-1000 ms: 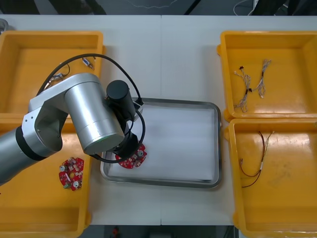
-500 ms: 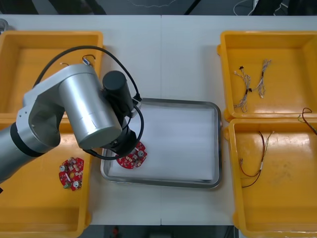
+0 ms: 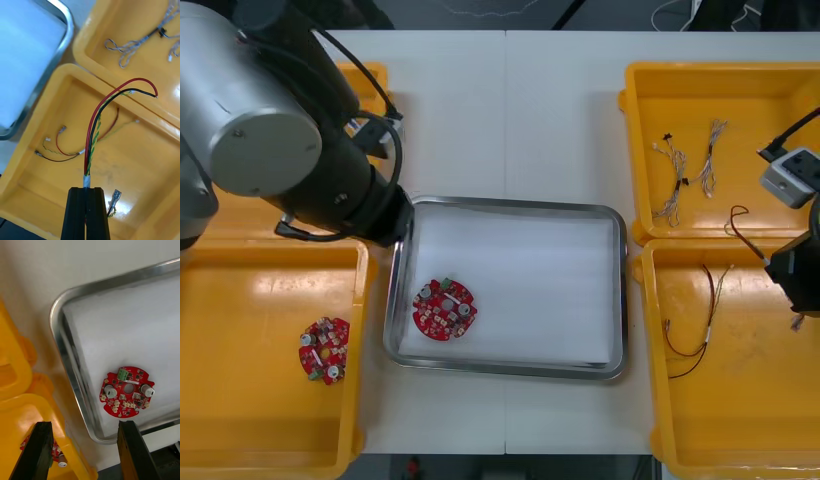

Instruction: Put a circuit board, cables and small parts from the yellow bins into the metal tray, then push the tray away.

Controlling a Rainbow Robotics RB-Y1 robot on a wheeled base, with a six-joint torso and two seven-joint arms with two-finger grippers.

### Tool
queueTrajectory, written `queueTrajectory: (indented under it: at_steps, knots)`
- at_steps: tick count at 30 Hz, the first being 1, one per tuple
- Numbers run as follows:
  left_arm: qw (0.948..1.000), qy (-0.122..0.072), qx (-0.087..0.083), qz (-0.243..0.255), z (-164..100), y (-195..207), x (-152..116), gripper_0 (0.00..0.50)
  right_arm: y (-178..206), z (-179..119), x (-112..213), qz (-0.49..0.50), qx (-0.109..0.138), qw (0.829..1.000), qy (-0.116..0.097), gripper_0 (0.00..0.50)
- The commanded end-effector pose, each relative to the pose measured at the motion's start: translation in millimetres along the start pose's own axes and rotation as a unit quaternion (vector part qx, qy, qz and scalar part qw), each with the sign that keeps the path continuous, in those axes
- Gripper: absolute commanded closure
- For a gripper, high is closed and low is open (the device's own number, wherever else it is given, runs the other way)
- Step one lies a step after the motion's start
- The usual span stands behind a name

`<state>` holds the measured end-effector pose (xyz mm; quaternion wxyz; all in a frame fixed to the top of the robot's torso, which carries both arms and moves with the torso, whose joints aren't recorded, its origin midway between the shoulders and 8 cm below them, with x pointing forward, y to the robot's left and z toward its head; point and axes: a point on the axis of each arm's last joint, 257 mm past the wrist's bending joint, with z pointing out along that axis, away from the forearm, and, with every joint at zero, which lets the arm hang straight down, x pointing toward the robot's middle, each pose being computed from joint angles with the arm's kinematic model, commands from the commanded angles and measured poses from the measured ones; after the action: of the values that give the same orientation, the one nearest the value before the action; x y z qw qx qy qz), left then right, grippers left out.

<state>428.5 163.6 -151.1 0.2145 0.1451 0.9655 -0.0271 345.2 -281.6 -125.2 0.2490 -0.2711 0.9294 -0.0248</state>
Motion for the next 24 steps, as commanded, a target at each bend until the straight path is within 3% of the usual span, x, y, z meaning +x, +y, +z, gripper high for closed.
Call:
queueTrajectory:
  at_steps: [1, 17, 24]
  knots:
    - [0.9969, -0.024, -0.026, 0.070, -29.1, 46.2, -25.8, 0.000, 18.5, -10.2, -26.5, -0.059, 0.003, 0.998, -0.012, 0.500]
    - [0.9921, 0.015, -0.079, 0.096, -46.6, 159.0, -50.7, 0.000, 101.3, -3.6, -86.2, -0.230, -0.019, 0.973, -0.030, 0.500]
    - [0.9888, 0.035, -0.094, 0.110, -48.9, 202.3, -52.9, 0.000, 132.9, 15.8, -95.4, -0.307, -0.046, 0.951, -0.016, 0.500]
